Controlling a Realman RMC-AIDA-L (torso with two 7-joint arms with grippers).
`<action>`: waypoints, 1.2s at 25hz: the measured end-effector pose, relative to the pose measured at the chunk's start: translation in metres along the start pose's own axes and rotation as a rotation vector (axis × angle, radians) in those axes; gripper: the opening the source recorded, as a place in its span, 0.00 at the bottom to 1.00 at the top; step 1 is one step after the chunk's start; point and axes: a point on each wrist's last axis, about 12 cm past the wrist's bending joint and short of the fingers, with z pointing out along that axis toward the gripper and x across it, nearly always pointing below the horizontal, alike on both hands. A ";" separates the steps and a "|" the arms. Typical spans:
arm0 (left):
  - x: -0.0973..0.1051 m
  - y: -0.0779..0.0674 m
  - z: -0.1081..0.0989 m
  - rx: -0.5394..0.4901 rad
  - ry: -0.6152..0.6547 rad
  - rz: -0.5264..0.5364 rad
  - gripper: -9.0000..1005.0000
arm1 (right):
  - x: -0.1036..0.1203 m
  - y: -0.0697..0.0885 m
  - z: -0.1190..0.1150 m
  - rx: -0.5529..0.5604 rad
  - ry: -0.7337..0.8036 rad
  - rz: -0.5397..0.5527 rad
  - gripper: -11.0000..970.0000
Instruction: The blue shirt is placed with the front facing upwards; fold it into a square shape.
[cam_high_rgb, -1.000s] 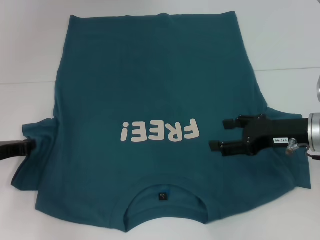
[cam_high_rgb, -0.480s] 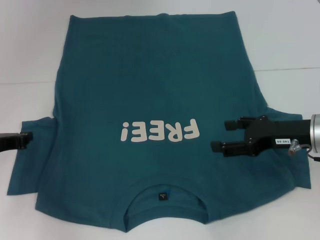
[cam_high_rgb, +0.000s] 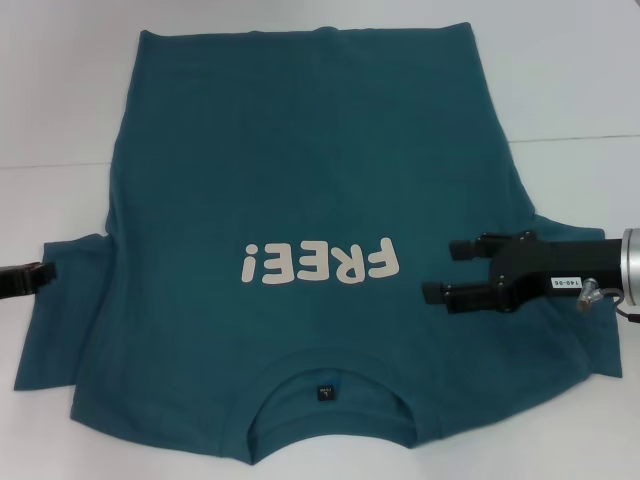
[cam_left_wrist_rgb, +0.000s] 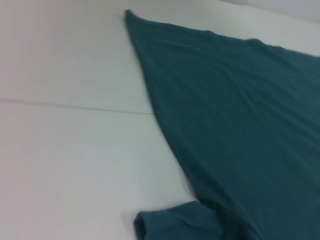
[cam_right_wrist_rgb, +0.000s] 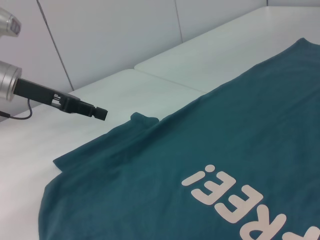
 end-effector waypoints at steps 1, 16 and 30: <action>0.000 0.001 -0.001 -0.002 0.000 -0.029 0.04 | 0.000 0.000 0.000 0.000 0.000 0.000 0.94; 0.005 0.008 -0.001 -0.066 0.063 -0.086 0.62 | -0.003 -0.001 0.001 0.003 0.002 -0.011 0.94; 0.009 -0.002 0.010 -0.044 0.107 -0.079 0.89 | -0.003 -0.001 0.001 0.004 0.004 -0.012 0.94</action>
